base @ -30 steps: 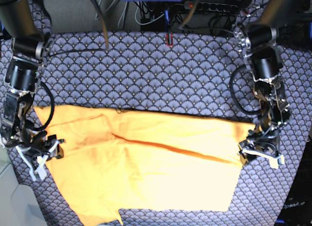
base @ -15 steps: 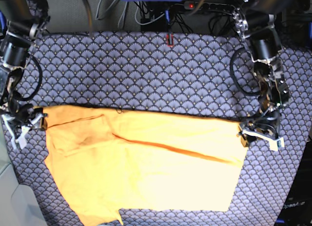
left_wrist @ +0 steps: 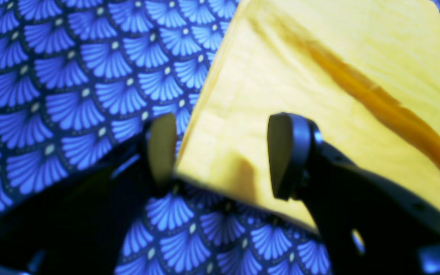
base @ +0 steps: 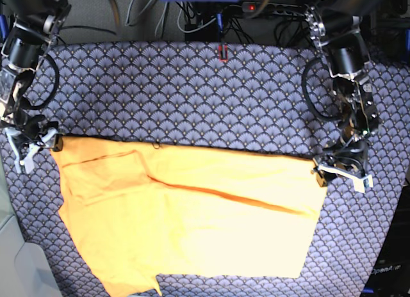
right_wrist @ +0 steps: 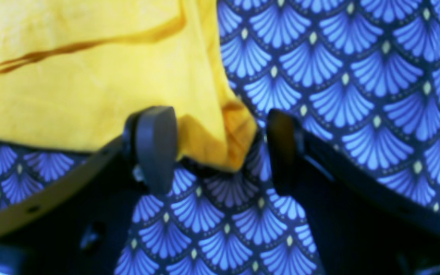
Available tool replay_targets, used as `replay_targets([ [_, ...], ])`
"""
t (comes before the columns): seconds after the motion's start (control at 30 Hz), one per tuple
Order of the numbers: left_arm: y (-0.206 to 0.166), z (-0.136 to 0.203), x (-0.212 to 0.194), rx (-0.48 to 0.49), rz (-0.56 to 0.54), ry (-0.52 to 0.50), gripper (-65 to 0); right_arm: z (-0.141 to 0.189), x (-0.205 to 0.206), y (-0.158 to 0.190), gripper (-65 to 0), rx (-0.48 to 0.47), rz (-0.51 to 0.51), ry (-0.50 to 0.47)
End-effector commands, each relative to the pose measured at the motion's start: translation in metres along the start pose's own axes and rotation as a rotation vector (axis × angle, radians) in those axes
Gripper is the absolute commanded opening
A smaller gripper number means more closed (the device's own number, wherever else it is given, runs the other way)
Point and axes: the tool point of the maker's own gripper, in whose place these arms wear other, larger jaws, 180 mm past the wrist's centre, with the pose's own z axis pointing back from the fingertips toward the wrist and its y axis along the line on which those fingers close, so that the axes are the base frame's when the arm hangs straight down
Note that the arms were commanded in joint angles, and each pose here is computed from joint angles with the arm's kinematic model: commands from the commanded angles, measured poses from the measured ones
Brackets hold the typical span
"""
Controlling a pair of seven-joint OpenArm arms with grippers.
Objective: Fold the T-shirt properly
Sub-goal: 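Release the folded edge and raise both grippers back toward the shoulders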
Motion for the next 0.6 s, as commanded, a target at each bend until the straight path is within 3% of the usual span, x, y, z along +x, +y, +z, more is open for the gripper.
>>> replay_targets([
  [0.0, -0.003, 0.000, 0.025, -0.014, -0.010, -0.066, -27.8, 0.007, 0.018, -0.008, -27.3, -0.014, 0.011, -0.055],
  [0.27, -0.002, 0.000, 0.025, -0.012, -0.010, -0.067, -27.7, -0.002, 0.000, 0.004, -28.8, 0.017, -0.014, -0.020],
  [0.5, -0.002, 0.001, 0.032, -0.008, -0.005, -0.106, -27.6, -0.007, -0.011, 0.006, -52.6, 0.028, -0.038, 0.007],
  [0.57, -0.003, 0.000, 0.032, -0.008, 0.000, -0.108, -27.6, -0.007, -0.011, 0.006, -55.8, 0.028, -0.038, 0.007],
])
